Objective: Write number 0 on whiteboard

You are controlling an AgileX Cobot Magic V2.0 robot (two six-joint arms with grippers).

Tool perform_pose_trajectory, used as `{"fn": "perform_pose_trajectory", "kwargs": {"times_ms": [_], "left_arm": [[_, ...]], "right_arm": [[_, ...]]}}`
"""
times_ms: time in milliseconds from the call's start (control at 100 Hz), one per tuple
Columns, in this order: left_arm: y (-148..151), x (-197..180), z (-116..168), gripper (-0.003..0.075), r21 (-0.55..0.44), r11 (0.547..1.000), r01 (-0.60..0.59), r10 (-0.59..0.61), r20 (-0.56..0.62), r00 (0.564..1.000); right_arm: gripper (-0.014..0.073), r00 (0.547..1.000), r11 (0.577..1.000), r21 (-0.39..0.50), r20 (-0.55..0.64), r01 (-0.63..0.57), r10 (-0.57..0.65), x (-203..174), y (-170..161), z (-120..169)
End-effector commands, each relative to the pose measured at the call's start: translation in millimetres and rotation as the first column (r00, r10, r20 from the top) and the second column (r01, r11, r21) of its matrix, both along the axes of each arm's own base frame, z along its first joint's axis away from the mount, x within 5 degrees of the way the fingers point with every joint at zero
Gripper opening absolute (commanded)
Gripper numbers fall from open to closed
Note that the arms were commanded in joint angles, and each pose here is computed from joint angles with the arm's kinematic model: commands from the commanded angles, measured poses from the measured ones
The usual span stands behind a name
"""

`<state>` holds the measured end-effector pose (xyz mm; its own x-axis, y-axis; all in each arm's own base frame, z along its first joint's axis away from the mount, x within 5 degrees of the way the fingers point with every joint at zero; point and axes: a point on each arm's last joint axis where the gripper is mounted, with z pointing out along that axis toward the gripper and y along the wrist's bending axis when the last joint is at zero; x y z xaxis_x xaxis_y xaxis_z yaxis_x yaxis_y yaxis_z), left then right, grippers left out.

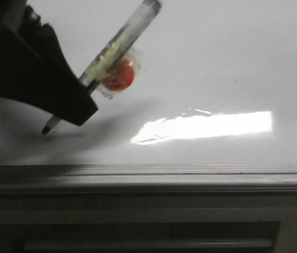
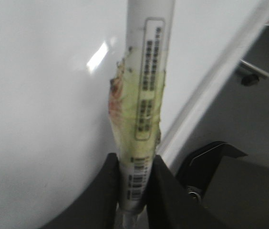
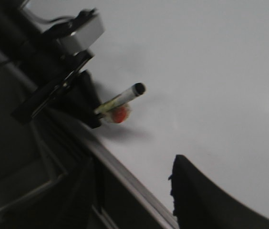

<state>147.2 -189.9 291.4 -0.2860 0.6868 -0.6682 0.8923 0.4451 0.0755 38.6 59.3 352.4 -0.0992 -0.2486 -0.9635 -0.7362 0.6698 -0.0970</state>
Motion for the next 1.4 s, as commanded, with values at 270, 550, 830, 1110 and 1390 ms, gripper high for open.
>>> {"fn": "perform_pose_trajectory", "kwargs": {"times_ms": [270,550,830,1110,1390], "left_arm": [[-15.7,-32.3,44.5,-0.002,0.072,0.937,0.343,-0.343,0.387,0.856],[-16.4,-31.9,45.6,-0.002,0.062,0.938,0.342,-0.337,0.399,0.853],[-16.5,-31.8,45.6,-0.002,0.062,0.938,0.342,-0.338,0.399,0.852],[-16.5,-31.8,45.8,-0.002,0.061,0.938,0.342,-0.337,0.401,0.852],[-16.5,-31.8,45.8,-0.002,0.061,0.938,0.342,-0.337,0.401,0.852]], "right_arm": [[0.0365,0.932,0.929,-0.139,0.068,-0.344,0.355,28.6,33.6,29.9],[0.0365,0.921,0.92,-0.164,0.105,-0.356,0.375,52.6,61.3,26.4],[0.0361,0.926,0.921,-0.115,0.031,-0.371,0.377,70.8,85.6,15.2],[0.0345,0.922,0.921,-0.063,-0.058,-0.385,0.382,81.1,100.2,5.1],[-0.0004,0.908,0.907,-0.082,-0.122,-0.412,0.402,86.9,108.1,-6.0]]}}
